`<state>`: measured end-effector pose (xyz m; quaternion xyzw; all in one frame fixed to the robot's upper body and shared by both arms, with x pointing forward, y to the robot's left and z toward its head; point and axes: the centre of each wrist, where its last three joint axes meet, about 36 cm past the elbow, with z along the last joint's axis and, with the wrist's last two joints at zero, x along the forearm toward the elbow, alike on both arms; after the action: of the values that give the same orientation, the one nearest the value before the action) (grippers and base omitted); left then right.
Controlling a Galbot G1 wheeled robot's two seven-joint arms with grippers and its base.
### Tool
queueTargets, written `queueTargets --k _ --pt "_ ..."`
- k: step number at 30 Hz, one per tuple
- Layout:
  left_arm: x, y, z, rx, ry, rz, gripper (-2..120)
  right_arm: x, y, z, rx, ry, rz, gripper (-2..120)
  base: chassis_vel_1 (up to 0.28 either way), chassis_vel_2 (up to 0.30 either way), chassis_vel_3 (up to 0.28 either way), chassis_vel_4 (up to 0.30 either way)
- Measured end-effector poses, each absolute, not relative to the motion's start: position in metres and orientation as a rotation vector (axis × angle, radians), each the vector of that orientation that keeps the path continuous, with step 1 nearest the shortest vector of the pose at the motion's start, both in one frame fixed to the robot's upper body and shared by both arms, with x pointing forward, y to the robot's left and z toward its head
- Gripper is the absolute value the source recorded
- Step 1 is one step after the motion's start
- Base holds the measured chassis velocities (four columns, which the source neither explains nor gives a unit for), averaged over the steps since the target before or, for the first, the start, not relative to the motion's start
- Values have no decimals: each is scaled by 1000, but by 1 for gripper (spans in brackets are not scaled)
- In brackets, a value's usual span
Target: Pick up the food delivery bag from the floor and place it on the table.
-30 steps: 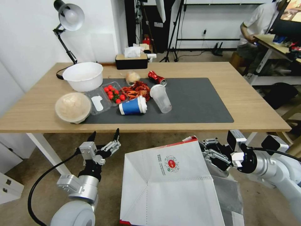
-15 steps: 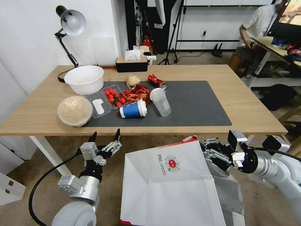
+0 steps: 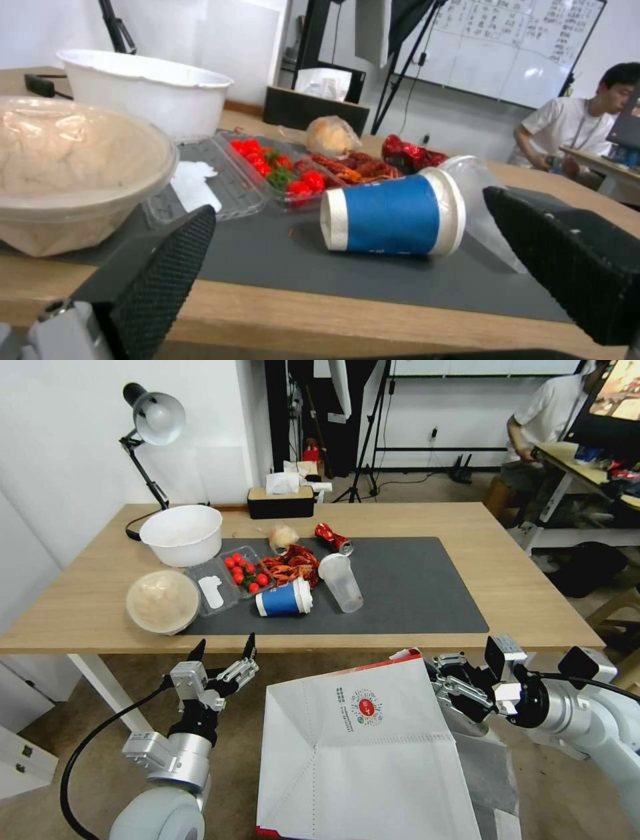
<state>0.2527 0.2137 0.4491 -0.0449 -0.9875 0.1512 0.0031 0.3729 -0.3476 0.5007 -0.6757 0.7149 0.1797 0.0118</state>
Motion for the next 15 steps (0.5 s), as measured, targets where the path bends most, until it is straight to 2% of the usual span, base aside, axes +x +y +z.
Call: queueTargets --k 15 --pt "251 214 451 -147 -3097 473 100 369 -350 502 -2103 2238 553 0 0 0 0 0"
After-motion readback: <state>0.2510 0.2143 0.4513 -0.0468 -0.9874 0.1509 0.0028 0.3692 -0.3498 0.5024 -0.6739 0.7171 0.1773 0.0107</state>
